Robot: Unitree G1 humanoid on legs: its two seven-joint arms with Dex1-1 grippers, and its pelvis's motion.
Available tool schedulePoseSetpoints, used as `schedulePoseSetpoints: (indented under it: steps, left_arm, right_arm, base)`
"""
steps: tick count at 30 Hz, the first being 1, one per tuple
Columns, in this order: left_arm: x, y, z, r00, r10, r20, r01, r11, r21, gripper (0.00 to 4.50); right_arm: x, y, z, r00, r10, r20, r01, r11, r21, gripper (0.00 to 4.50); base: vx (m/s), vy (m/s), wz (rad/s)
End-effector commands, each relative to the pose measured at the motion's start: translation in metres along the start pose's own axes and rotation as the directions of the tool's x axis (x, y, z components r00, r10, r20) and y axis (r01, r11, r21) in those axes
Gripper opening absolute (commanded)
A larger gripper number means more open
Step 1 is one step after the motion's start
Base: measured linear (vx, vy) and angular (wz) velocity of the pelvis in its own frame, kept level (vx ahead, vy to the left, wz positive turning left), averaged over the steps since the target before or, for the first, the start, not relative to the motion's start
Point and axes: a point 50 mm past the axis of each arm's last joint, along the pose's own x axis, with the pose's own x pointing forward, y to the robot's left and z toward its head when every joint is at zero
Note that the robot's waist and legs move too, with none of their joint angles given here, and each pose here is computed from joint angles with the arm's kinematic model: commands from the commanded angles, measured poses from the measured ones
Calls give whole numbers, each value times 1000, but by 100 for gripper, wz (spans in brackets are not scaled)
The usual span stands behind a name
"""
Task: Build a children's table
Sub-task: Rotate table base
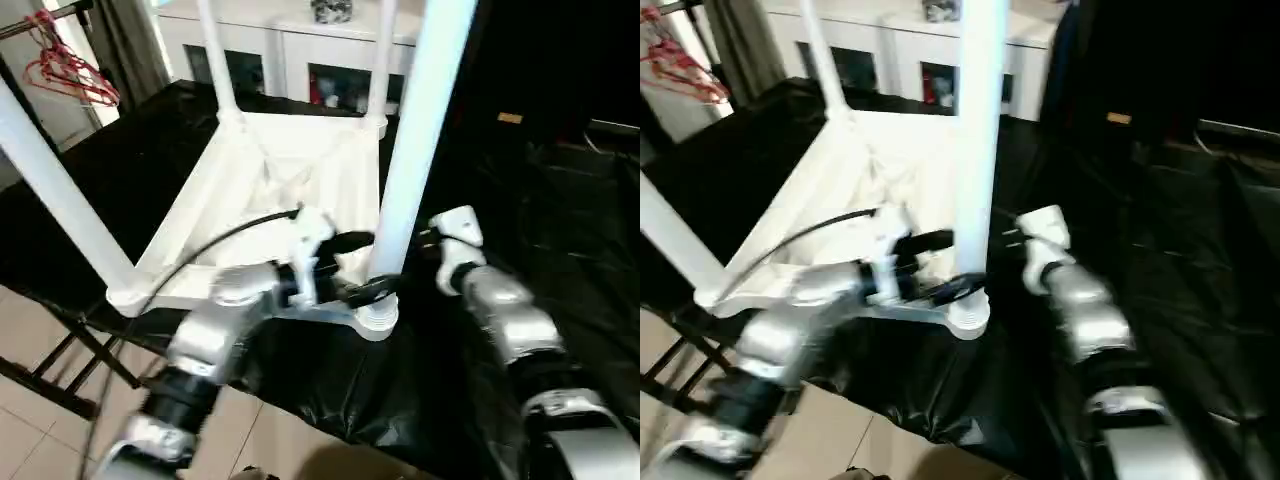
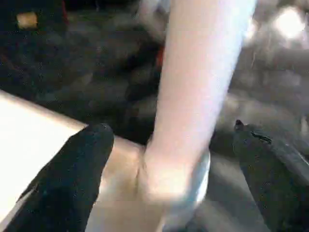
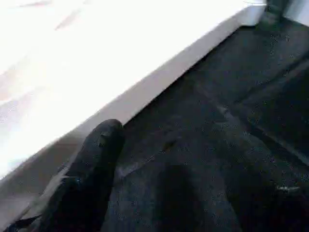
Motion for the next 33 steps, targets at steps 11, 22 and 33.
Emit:
schedulePoseSetpoints:
  steps: [11, 22, 33]
  left_arm:
    - [-17, 21, -30, 919, -50, -390, 112, 984, 139, 342]
    - [-9, 33, -26, 922, -70, -382, 134, 980, 145, 249]
    - [-3, 44, -22, 909, -99, -404, 169, 975, 143, 142]
  right_arm:
    - [-51, 6, 8, 880, 453, -144, -471, 872, -136, 327]
    - [-70, 12, 9, 792, 557, -249, -597, 793, -124, 327]
    - [-77, 14, 11, 777, 571, -264, -614, 780, -123, 327]
  base:
    - [0, 0, 0]
    - [0, 0, 0]
    - [0, 0, 0]
